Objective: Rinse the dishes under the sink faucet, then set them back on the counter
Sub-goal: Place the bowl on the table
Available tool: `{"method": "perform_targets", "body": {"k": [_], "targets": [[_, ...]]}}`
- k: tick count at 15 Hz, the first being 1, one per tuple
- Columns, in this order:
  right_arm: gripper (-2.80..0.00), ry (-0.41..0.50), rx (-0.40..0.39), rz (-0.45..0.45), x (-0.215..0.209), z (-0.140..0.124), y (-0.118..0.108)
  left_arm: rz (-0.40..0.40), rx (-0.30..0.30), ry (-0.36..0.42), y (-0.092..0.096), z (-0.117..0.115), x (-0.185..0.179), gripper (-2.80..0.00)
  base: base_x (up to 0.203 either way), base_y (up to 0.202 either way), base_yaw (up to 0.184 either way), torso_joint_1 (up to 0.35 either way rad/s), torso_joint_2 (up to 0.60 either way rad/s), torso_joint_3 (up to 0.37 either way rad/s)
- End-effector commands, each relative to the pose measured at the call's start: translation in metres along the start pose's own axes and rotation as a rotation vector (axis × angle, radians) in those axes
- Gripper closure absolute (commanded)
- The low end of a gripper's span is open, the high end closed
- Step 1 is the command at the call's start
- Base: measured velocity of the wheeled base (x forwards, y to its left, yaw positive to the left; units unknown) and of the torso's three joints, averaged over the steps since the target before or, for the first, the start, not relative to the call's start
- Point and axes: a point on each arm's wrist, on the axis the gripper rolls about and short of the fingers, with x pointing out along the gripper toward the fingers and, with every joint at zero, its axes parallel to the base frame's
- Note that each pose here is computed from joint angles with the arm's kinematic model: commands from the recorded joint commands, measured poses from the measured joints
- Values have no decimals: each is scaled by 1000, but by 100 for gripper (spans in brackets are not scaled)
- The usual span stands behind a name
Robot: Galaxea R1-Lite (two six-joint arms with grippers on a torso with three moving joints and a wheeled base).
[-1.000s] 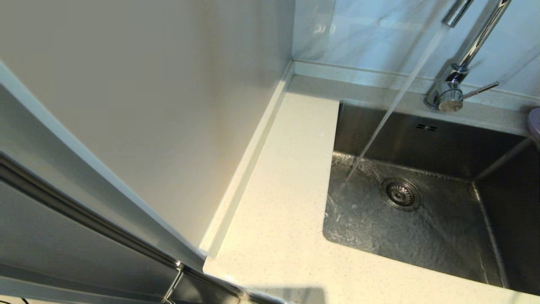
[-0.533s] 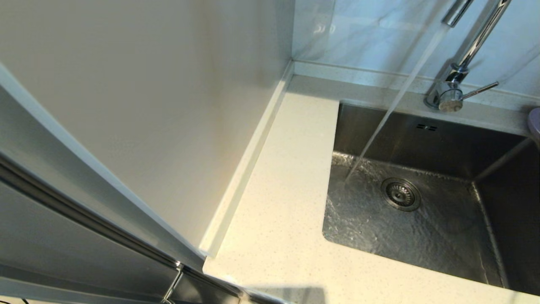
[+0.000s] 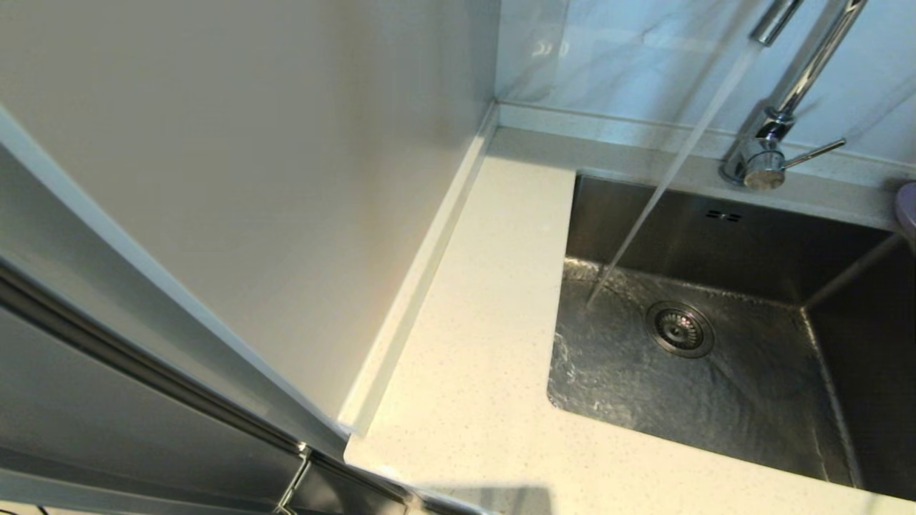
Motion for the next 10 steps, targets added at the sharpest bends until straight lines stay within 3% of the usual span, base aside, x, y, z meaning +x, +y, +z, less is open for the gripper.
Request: {"method": "perform_targets", "body": {"k": [1,7,10], "targets": [[0,20,-2,0,5,0,-2,0,-1,0,0,0,0,0,0,0,0,0,0,0],[0,36,-11,-9,19,1,-9,0,0,0,0,0,0,0,0,0,0,0,0,0],[0,-41,-44,-30,20,7,-18,0,0,0,0,0,0,0,0,0,0,0,0,0]]}}
